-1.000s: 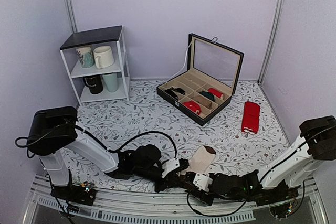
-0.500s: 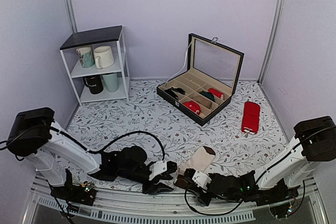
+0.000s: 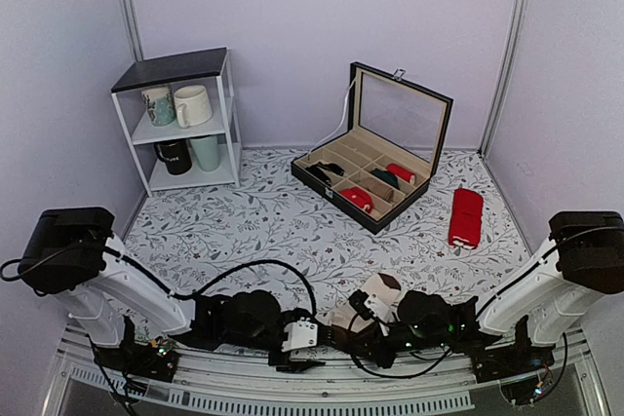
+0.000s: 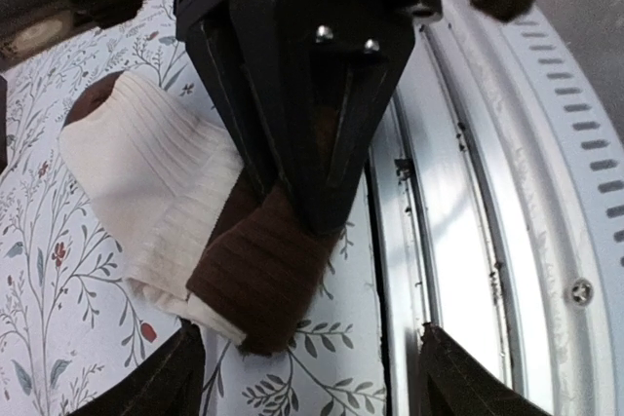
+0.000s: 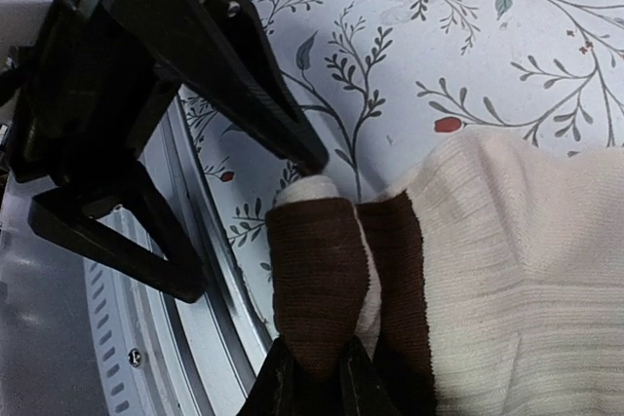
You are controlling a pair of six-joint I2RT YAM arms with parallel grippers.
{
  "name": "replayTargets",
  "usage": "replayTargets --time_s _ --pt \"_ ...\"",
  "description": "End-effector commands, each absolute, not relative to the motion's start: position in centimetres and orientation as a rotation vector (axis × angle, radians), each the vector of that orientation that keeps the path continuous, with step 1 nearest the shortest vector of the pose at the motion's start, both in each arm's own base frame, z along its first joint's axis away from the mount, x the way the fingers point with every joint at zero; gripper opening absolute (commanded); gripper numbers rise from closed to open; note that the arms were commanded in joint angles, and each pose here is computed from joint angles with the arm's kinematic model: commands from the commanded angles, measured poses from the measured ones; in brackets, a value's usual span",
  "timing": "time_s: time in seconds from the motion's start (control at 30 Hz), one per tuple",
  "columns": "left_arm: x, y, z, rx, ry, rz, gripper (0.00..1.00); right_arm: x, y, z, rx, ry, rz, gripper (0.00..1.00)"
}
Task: Roll the socks
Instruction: Roll a pair of socks at the center of the board.
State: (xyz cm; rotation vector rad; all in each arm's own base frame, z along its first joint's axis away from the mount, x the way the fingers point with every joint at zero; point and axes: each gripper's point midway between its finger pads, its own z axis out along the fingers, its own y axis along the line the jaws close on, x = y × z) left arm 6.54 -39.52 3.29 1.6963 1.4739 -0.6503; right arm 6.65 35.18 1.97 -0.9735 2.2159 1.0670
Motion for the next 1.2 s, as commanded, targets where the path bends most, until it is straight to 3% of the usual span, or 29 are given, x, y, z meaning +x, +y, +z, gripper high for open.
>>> replayTargets --time_s 0.0,0.27,0.47,0.83,0.93,1.0,1.07,1.17 --pt "6.9 -41.6 4.9 1.667 1.347 -0.592 0.75 3.3 30.6 -4.0 -1.104 2.512 0.956 0.09" --pt "6.4 -42.1 6.0 1.663 1.284 -0.609 0.75 2.7 30.3 -4.8 -1.13 2.569 0.966 0.09" --pt "5.5 -42.0 4.1 1.725 1.323 -0.643 0.66 2.9 30.0 -5.2 -1.109 2.591 0.956 0.09" --pt "5.4 -41.6 1.9 1.755 1.403 -0.636 0.38 2.9 30.1 -5.3 -1.112 2.603 0.962 0.09" --pt "5.5 -41.5 1.4 1.758 1.424 -0.625 0.24 2.9 30.1 -5.3 -1.108 2.603 0.963 0.1" --pt "5.5 -41.4 0.9 1.77 1.441 -0.616 0.05 2.9 30.1 -5.2 -1.107 2.601 0.968 0.11" --pt "5.7 -41.4 0.4 1.776 1.466 -0.6 0.0 3.0 30.3 -5.0 -1.109 2.592 0.974 0.14" --pt "6.0 -41.2 -0.3 1.778 1.54 -0.581 0.0 3.8 30.8 -3.9 -1.085 2.55 0.961 0.3"
